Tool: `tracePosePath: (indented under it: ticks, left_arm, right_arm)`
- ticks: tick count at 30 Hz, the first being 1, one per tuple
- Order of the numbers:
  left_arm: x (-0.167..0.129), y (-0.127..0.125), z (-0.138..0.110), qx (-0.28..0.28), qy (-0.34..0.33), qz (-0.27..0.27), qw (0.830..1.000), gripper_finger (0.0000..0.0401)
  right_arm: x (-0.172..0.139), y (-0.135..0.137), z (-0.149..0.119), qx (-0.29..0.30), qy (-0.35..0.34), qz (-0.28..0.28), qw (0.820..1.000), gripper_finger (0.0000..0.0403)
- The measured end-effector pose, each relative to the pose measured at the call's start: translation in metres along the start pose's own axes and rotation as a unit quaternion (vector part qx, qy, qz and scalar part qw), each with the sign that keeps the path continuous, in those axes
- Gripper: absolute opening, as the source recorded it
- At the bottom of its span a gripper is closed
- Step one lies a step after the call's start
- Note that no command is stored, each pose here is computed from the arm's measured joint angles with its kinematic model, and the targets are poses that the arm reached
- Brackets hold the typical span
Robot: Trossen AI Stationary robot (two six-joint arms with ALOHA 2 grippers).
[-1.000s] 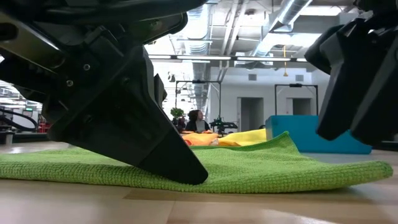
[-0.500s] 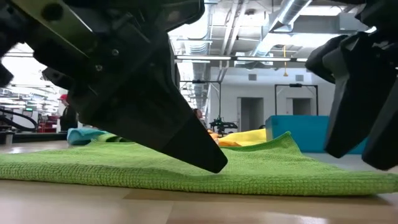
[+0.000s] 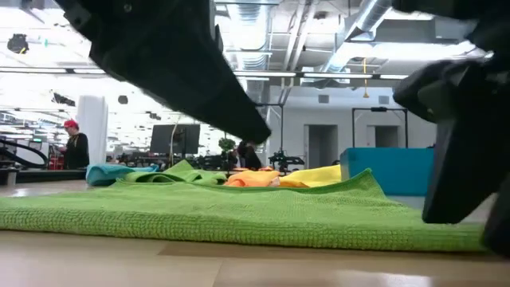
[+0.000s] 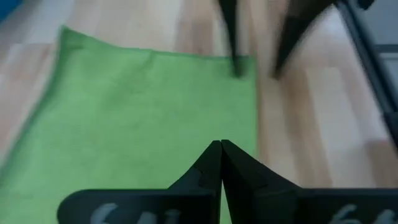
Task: Fold microfiber towels
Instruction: Fold the bottom green microfiber cloth
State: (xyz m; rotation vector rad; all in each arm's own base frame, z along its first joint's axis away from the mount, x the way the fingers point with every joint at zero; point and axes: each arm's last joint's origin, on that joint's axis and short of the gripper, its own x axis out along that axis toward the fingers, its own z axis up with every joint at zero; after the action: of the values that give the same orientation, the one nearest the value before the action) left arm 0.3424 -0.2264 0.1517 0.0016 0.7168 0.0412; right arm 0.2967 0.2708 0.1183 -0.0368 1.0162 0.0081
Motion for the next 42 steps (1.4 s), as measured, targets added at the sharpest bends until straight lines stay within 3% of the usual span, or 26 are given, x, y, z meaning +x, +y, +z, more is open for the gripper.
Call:
tracePosePath:
  ticks: [6, 17, 25, 42]
  left_arm:
    - [-0.004, -0.004, -0.006, 0.006, 0.016, -0.001, 1.0, 0.0]
    - [0.003, 0.001, -0.021, -0.004, 0.011, 0.001, 1.0, 0.0]
    - [0.004, 0.001, -0.026, -0.012, 0.005, -0.008, 1.0, 0.0]
    - [0.003, 0.011, -0.045, -0.014, 0.032, 0.007, 0.999, 0.0]
  right_arm:
    - [0.001, -0.001, -0.003, 0.01, 0.016, -0.005, 1.0, 0.0179]
    - [0.0, -0.004, -0.002, 0.024, 0.031, -0.015, 0.999, 0.0075]
    - [-0.005, -0.005, 0.015, -0.006, 0.043, -0.017, 0.999, 0.0018]
    - [-0.008, -0.024, 0.071, -0.056, -0.025, -0.003, 0.998, 0.0021]
